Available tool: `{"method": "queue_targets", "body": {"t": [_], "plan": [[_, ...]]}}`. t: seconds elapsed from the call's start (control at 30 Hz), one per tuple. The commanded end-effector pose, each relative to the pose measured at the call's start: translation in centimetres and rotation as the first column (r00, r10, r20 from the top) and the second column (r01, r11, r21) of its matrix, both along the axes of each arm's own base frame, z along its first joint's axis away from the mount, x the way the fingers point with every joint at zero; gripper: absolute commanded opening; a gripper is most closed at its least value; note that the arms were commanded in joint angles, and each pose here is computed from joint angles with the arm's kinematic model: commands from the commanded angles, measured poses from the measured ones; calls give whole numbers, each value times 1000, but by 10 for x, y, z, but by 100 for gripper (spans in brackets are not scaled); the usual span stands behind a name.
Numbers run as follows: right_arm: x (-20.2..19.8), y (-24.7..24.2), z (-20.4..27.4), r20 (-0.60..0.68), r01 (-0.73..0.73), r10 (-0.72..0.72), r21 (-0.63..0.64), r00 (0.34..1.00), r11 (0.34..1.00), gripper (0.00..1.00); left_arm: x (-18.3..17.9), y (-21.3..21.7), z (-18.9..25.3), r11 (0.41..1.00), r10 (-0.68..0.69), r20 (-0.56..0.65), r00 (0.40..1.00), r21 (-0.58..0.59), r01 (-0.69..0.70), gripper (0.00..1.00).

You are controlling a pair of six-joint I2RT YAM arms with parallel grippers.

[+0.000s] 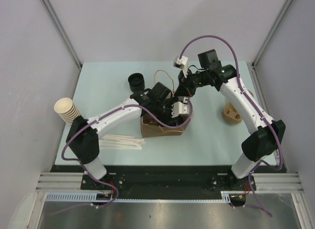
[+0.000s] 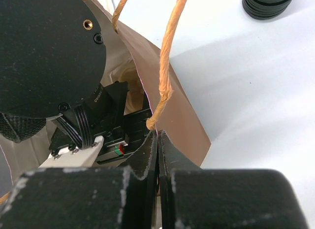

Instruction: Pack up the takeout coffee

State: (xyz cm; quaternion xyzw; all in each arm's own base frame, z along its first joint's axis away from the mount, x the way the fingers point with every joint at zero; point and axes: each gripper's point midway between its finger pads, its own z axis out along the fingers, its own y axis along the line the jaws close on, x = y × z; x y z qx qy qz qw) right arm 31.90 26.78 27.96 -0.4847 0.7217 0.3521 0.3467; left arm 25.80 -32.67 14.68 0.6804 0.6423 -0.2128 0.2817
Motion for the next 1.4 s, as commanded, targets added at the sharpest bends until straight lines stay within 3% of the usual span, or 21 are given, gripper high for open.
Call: {"method": "queue_targets", "body": {"t": [0.0, 0.9, 1.37], "plan": [[-8, -5, -14, -67, -4, 1, -49, 998, 999, 0, 22, -16, 92, 976, 16, 186, 982, -215, 25, 100], [-7, -5, -15, -63, -2, -2, -57, 998, 998, 0, 26, -20, 157, 941, 67, 226, 972, -338, 14, 100], [-2, -6, -8, -54, 38, -41, -70, 998, 997, 0, 22, -13, 165, 917, 58, 312, 948, -392, 73, 88]]}}
